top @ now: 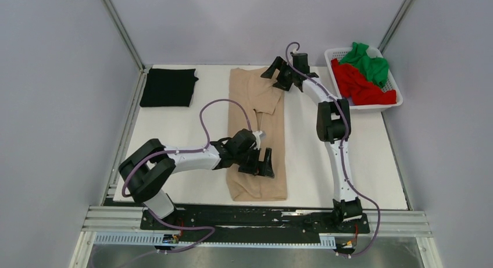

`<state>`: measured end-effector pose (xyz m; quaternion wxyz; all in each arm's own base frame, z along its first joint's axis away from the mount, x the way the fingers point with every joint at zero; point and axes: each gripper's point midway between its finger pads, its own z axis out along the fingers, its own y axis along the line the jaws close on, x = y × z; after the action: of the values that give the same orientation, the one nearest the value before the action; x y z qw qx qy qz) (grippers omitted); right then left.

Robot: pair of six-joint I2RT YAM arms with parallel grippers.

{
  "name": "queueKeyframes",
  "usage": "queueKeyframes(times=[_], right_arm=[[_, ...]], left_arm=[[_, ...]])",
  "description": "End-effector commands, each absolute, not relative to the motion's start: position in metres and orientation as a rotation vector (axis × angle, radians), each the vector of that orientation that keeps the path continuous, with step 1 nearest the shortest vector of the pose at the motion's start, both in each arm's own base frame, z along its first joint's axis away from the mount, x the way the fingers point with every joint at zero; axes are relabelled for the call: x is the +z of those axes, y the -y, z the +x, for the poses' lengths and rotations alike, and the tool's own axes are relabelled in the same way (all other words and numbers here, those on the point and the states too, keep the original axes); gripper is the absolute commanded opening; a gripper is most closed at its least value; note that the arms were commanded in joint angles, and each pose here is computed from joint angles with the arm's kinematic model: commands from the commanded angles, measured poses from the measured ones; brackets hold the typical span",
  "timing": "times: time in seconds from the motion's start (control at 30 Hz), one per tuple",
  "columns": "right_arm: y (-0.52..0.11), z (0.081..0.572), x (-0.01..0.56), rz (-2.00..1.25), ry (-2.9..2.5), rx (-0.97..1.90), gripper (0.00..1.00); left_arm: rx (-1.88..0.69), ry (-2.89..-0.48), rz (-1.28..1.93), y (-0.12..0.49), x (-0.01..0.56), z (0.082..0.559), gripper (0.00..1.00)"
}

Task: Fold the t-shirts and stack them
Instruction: Rotate the tshirt 90 degrees, then grab the bottom of the folded rectangular tshirt with both arms

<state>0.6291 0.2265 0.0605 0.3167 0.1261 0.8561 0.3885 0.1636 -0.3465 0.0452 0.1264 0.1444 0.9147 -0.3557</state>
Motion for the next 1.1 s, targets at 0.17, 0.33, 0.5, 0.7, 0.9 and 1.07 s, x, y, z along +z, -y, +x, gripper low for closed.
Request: queueKeyframes(times=[0.17,0.33,0.5,0.7,0.9,1.07], right_arm=[[-0.193,0.644,0.108,0.168,-2.173,0.747,1.0],[-0.182,0.615,0.163,0.107,-2.145,0.686,1.0],[-0.172,0.545,0.169,0.178,-2.226,0.663,1.0],[-0.176,0.418,0.128,0.376,-2.398,0.642,1.0],[-0.198,0.304,0.087,0.329,-2.51,0.598,1.0],[-0.204,0.24,0.066,0.319,-2.617,0.608,0.99]], left_arm=[[-0.775,-2.775,0.572,0.303,0.042,0.116,1.0],[-0.732,-2.677,0.554,0.281,0.074,0.115,1.0],[-0.69,-2.662,0.48,0.247,0.087,0.104,1.0],[-0.625,-2.738,0.452,0.222,0.068,0.088,0.85],[-0.511,-2.778,0.452,0.222,0.051,0.093,0.63],[-0.46,-2.753,0.449,0.23,0.046,0.104,0.61]])
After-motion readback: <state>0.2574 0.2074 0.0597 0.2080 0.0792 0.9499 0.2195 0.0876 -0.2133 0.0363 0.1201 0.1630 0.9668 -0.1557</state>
